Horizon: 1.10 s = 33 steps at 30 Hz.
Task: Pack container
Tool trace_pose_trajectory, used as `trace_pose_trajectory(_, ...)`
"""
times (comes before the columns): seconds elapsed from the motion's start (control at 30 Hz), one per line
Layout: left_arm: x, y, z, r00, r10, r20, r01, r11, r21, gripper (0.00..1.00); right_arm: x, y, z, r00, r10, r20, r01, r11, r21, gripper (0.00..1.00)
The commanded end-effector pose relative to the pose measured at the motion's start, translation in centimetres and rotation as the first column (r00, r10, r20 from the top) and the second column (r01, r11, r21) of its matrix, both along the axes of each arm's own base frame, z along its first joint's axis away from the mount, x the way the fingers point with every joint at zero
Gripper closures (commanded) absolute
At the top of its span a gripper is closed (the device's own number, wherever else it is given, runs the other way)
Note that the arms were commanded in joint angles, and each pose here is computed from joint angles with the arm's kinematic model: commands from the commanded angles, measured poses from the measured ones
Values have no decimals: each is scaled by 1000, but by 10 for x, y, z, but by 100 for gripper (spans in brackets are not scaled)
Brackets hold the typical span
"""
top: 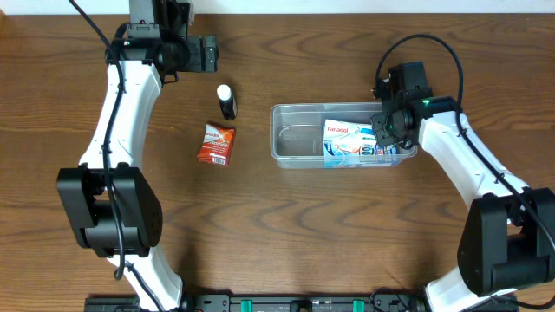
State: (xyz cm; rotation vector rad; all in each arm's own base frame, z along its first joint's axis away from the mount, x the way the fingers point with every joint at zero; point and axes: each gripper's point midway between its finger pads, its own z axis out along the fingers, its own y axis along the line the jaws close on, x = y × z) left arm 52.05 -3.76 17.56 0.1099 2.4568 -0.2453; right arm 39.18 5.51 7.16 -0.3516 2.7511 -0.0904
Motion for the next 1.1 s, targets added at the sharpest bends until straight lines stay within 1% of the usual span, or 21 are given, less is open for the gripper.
trace_pose_trajectory(0.0,-1,3,-8,1000,-1,-17,1,1000,0,2,4,-1,1,1000,10,17,-10,999,-30,55)
trace_pose_trajectory(0.1,-1,3,-8,1000,0,-17,0,1000,0,2,6,-6,3,1000,-1,29,3,998,-58,59)
trace_pose_trajectory(0.23,-1,3,-8,1000,0,-17,0,1000,0,2,5,-6,4,1000,-2,30,4,998,-58,74)
trace_pose_trajectory(0.27,-1,3,-8,1000,0,-17,0,1000,0,2,5,-6,4,1000,-2,28,4,998,-59,79)
trace_pose_trajectory(0.4,-1,3,-8,1000,-1,-17,1,1000,0,2,3,-7,3,1000,-2,22,3,998,-60,89)
trace_pose_trajectory(0.53,-1,3,-8,1000,-1,-17,1,1000,0,2,5,-6,6,1000,-1,28,3,998,-58,96)
trace_pose_trajectory(0.67,-1,3,-8,1000,-1,-17,1,1000,0,2,2,-7,24,999,-2,36,4,998,-57,96)
trace_pose_trajectory(0.8,-1,3,-8,1000,0,-17,0,1000,0,2,-12,-6,50,1000,5,26,-4,999,-43,94)
trace_pose_trajectory(0.83,-1,3,-8,1000,-1,-17,1,1000,0,2,-17,-4,57,1000,11,19,-11,1000,-27,94)
trace_pose_trajectory(0.93,-1,3,-8,1000,-1,-17,1,1000,0,2,-31,8,77,999,43,10,-44,998,52,99)
trace_pose_trajectory(1.07,-1,3,-8,1000,0,-17,0,1000,0,2,-46,40,96,982,186,31,-188,961,201,99)
